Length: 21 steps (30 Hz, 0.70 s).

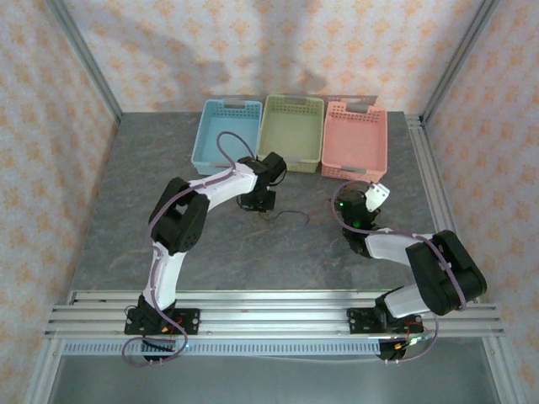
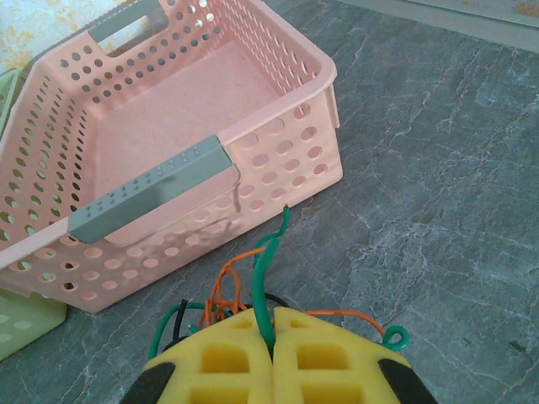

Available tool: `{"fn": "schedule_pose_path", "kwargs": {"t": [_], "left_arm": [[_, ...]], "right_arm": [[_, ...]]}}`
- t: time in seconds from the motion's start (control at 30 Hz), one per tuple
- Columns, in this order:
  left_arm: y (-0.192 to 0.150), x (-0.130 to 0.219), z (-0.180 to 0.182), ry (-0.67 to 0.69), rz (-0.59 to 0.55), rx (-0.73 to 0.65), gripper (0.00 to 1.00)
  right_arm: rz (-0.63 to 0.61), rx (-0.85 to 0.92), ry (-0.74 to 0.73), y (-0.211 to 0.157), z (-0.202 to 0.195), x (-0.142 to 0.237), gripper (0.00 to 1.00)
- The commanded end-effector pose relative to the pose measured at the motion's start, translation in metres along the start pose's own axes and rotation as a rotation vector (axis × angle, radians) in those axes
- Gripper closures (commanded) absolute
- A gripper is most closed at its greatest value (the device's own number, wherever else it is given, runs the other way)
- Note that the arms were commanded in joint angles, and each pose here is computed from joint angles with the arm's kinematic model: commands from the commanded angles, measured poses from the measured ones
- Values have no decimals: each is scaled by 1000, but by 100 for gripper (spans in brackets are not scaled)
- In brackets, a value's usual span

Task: Untangle the cables

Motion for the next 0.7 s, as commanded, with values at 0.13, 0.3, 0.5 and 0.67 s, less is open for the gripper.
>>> {"fn": "schedule_pose_path", "kwargs": {"t": [0.13, 0.3, 0.5, 0.67], "left_arm": [[35, 121, 30, -18, -367, 103, 100], [47, 173, 81, 46, -475, 216, 100], [60, 225, 138, 90, -606, 361, 100], [64, 252, 183, 93, -663, 479, 100]], "right_arm": [[-30, -30, 26, 12, 9, 3, 100], [-30, -28, 23, 12, 8, 3, 100], [-29, -27, 15, 11, 7, 3, 100], [-27, -27, 12, 10, 7, 2, 100]]}}
Point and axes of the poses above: each hand's point on the last joint's axis, 136 mm out from that joint toward the fingers, its own x axis back along the fingers, its own z axis along the line the jaws close on, y = z × x, the point moved 4 cm from there along x, back along the fingers, and after that the axes turned 6 degrees about x, right-handed, at the moved point
